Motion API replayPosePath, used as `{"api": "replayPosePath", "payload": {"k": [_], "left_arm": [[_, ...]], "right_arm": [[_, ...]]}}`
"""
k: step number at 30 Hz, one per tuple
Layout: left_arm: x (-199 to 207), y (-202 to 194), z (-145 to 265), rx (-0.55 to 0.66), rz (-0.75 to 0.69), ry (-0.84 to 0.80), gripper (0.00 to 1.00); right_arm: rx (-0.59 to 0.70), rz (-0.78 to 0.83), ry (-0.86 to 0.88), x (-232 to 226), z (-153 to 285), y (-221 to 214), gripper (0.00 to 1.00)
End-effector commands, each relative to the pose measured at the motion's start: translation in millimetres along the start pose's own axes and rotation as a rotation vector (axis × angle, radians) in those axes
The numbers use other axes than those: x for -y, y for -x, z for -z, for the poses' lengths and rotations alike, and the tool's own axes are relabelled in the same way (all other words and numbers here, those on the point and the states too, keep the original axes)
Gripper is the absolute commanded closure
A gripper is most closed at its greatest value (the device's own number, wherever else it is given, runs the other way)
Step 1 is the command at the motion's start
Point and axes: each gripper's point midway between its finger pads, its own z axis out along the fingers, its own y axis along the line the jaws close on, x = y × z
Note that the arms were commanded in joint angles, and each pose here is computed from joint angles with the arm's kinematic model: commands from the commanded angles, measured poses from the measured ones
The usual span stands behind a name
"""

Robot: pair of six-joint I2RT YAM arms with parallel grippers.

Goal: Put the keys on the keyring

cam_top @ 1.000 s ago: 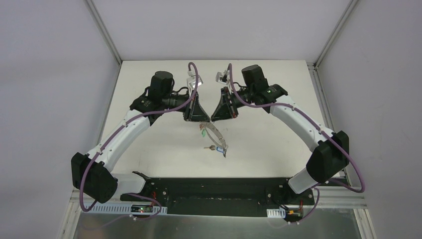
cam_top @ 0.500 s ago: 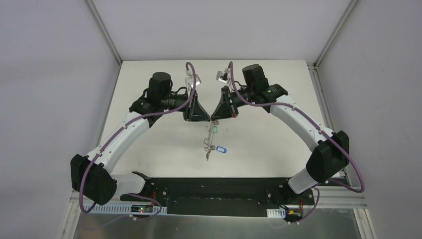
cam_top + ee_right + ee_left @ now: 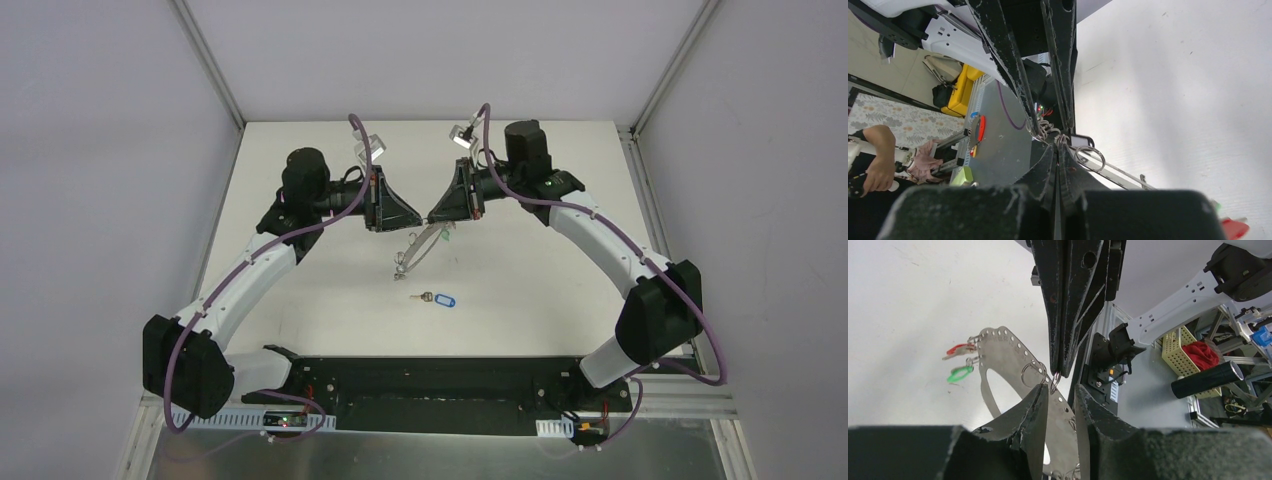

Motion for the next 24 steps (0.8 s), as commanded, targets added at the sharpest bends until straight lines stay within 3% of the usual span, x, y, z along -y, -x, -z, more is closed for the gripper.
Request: {"api": "replayPosePath", "payload": {"k": [1,15,24], "left_arm": [[18.5,12.2,2.6,0.037,-0.056,-0.064,0.75],[13.2,7.8,0.5,0.034,-0.064,-0.062,0.71],[15.9,4.1,-3.7,0.019,-0.061,-0.082,0.82]], "right_arm": [[0.040,0.053,0.046,-23.1,6.1,18.0,1.00],[0.052,0.033,0.102,-28.6,7.5,21.2,1.00],[0.059,0.019,0.104,-26.3,6.1,23.6,1.00]]}}
